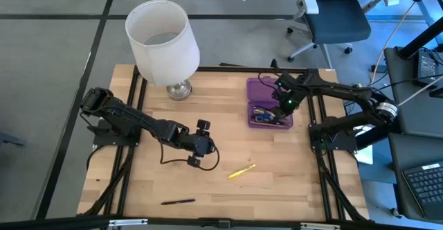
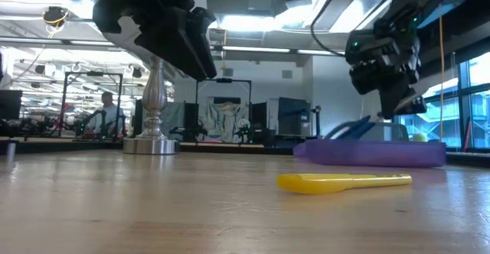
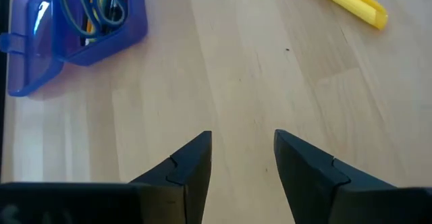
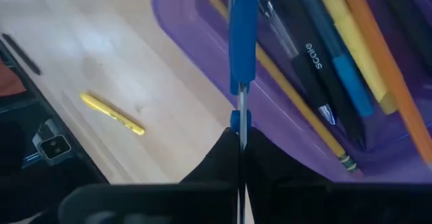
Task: Pick & place school supplies into a supply box
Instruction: Put the blue scissors into the purple supply box
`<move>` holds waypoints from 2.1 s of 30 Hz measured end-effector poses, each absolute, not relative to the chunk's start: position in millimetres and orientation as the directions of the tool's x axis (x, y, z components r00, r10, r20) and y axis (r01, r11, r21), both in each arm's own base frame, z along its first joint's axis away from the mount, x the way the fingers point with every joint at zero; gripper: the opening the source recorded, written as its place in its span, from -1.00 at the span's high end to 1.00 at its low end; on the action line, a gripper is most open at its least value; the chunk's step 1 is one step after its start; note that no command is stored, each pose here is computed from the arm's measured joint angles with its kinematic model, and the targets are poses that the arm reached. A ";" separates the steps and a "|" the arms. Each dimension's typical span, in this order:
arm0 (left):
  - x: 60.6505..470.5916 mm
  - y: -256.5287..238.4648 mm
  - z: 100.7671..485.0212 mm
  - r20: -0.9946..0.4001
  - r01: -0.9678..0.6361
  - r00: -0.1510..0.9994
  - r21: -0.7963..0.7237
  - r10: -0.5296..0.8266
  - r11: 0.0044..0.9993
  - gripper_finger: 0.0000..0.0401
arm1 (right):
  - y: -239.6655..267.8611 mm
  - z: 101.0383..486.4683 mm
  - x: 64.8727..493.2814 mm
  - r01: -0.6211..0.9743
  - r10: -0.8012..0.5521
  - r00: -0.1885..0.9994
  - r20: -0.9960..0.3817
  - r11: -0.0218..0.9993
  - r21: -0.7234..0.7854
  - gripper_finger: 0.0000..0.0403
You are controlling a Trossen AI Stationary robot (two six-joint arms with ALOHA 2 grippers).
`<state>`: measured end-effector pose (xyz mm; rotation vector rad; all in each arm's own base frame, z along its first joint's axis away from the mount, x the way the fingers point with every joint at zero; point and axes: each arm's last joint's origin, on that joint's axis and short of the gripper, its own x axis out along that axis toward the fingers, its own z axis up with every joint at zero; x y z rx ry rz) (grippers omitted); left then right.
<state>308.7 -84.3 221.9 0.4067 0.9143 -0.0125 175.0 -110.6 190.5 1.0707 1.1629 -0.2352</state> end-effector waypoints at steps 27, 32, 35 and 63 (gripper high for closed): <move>308.8 -84.3 221.8 -0.772 0.184 0.616 0.338 0.159 0.923 0.26 | -123.1 170.3 182.0 0.580 0.201 0.300 -0.933 0.738 0.345 0.77; 308.8 -84.3 221.8 -0.772 0.184 0.616 0.338 0.159 0.923 0.28 | -123.1 170.3 182.0 0.565 0.200 0.300 -0.933 0.750 0.343 0.77; 308.8 -84.3 221.8 -0.772 0.184 0.616 0.338 0.159 0.923 0.28 | -123.1 170.3 182.0 0.562 0.201 0.300 -0.932 0.753 0.343 0.77; 308.9 -84.2 221.8 -0.772 0.184 0.616 0.338 0.160 0.923 0.29 | -118.3 172.0 182.7 0.459 0.328 0.361 -0.873 0.752 0.473 0.77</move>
